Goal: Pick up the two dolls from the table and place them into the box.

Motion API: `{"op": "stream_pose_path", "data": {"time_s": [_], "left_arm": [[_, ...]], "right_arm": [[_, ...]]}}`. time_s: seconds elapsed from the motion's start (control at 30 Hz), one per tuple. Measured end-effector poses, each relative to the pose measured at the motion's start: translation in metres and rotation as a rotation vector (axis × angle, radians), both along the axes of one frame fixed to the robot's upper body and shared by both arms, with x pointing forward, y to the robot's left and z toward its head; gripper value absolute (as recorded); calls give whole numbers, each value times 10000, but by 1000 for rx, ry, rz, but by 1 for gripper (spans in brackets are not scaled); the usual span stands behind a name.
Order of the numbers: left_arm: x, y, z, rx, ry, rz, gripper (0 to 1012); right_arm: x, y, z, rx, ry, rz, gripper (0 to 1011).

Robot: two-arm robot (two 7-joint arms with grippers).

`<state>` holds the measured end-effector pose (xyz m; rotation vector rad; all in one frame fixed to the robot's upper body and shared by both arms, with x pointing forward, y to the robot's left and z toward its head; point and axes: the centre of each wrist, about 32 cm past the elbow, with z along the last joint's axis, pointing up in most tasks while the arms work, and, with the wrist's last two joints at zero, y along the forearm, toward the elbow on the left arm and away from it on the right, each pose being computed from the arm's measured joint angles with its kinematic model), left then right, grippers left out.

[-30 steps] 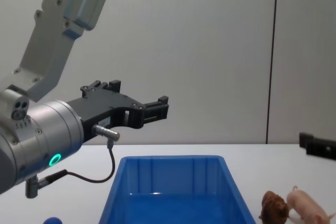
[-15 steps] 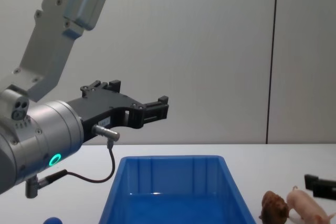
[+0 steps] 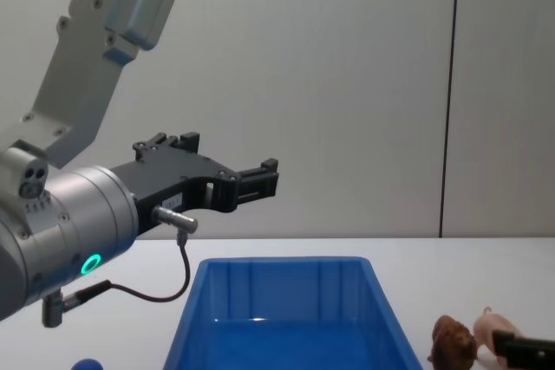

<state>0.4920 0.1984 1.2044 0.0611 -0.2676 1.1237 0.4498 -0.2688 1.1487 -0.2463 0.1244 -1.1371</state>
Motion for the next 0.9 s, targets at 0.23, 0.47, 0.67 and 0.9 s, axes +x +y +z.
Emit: {"op": "stream_pose_path", "data": {"time_s": [0.23, 0.47, 0.67, 0.9], "left_arm": [[0, 0, 0, 0, 0, 0, 1001], [0, 0, 0, 0, 0, 0, 1001], [0, 0, 0, 0, 0, 0, 1001], [0, 0, 0, 0, 0, 0, 1001]], "right_arm": [[30, 16, -62, -7, 28, 4, 1001], [61, 27, -115, -10, 51, 4, 1001], [99, 38, -159, -11, 67, 2, 1001], [149, 55, -199, -10, 82, -1, 880]]}}
